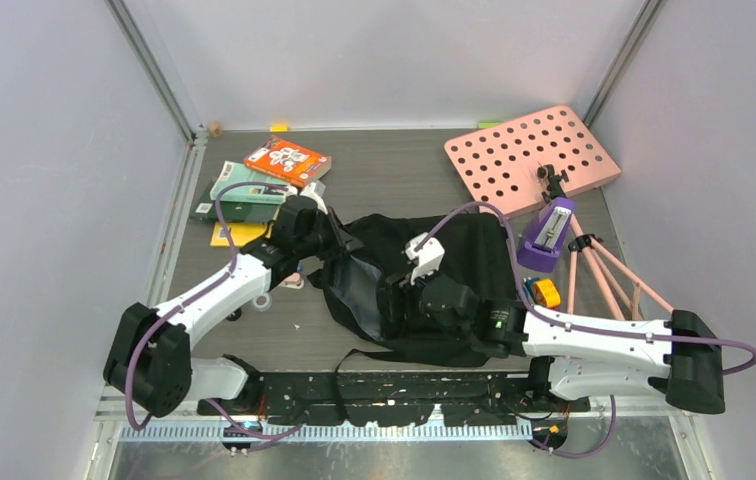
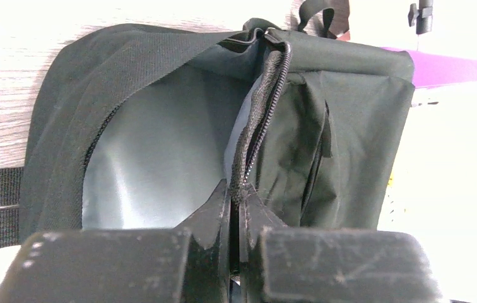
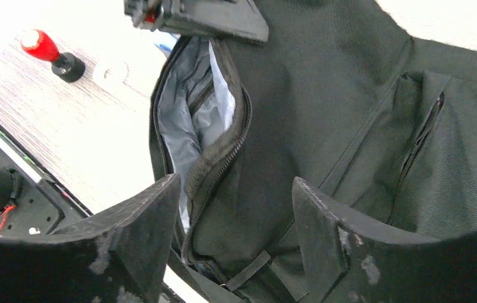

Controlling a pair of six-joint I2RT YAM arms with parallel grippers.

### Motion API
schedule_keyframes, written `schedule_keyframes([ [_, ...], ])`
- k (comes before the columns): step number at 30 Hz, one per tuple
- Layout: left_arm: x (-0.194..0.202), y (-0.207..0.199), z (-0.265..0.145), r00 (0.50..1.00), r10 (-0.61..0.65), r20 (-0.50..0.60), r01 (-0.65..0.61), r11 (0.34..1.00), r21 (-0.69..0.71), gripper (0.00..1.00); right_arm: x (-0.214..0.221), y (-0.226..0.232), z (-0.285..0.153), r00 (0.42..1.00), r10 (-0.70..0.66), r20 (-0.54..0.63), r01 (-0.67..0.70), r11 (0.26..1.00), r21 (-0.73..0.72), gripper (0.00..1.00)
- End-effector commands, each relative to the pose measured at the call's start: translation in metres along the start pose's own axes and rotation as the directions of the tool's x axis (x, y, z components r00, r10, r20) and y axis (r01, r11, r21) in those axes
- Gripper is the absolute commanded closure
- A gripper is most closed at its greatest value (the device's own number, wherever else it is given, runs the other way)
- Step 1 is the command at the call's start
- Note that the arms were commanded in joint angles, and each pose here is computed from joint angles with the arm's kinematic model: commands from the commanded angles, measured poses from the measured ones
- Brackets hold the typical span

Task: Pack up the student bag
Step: Unzip the student bag at the center of the board.

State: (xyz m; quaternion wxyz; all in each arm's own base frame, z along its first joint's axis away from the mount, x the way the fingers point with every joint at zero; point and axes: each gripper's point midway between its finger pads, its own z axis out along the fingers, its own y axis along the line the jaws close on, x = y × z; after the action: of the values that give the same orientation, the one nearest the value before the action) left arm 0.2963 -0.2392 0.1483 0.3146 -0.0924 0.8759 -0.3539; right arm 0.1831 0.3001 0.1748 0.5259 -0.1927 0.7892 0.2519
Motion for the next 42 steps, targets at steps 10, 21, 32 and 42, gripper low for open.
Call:
schedule_keyframes([
  [10, -0.014, -0.039, -0.012, 0.997, -0.001, 0.073, -0.009, 0.991, 0.130, 1.00, -0.044, 0.016, 0.011, 0.974, 0.065, -0.219, -0.048, 0.995, 0.084, 0.16],
  [21, -0.008, -0.037, -0.016, 0.998, 0.021, 0.061, -0.028, 0.992, 0.126, 1.00, -0.021, 0.007, 0.050, 0.965, 0.032, -0.262, 0.002, 0.992, 0.127, 0.77],
  [32, -0.038, 0.014, -0.049, 0.949, 0.270, 0.164, -0.236, 0.951, -0.200, 0.21, -0.032, -0.076, -0.014, 0.965, 0.255, 0.060, -0.256, 0.869, 0.423, 1.00],
  [42, -0.023, 0.068, -0.007, 0.951, 0.310, -0.012, -0.294, 0.887, -0.358, 0.15, 0.009, -0.131, -0.063, 0.921, 0.357, 0.157, -0.379, 0.722, 0.579, 1.00],
])
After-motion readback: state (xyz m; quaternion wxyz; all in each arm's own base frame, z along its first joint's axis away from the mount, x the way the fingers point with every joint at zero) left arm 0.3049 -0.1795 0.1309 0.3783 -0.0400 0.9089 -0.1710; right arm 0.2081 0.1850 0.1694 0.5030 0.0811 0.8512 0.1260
